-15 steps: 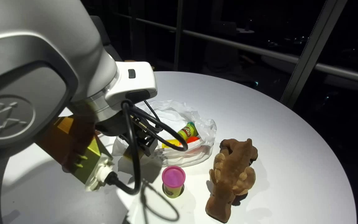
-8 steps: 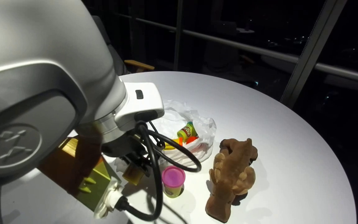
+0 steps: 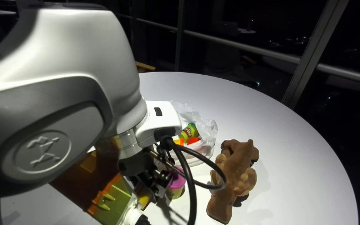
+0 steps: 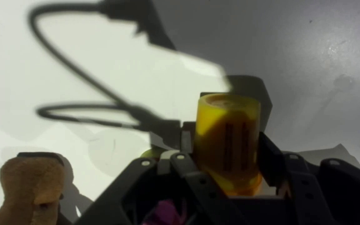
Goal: Remove the contents in the plastic bag and put them on the table.
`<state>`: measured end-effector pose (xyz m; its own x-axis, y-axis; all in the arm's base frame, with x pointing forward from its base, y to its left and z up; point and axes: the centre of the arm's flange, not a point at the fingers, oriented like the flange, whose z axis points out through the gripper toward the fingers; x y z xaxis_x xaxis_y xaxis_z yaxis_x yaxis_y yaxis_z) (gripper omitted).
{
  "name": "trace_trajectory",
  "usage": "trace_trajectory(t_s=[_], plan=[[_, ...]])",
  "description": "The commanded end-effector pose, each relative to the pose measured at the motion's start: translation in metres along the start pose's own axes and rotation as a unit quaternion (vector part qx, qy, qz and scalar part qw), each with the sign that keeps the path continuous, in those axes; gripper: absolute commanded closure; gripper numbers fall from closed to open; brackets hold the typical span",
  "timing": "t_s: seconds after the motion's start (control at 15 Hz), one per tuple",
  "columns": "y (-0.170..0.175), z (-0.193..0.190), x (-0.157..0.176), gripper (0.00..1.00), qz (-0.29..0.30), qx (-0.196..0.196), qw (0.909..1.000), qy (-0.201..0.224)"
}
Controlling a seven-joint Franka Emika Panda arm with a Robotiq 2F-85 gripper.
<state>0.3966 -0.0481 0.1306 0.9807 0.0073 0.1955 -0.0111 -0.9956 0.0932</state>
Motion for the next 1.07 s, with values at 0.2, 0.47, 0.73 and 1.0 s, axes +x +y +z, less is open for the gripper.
trace_trajectory(t_s=[0.2, 0.47, 0.73, 1.0], plan=[[0.001, -0.011, 0.009, 0.25, -0.012, -0.012, 0.9998, 0.006], [0.008, -0.056, 0.010, 0.00, 0.001, -0.026, 0.9991, 0.034], [0.021, -0.107, 0.036, 0.00, 0.033, -0.043, 0.9965, 0.064], [0.015, -0.122, 0.097, 0.00, 0.043, -0.028, 0.9969, 0.059]])
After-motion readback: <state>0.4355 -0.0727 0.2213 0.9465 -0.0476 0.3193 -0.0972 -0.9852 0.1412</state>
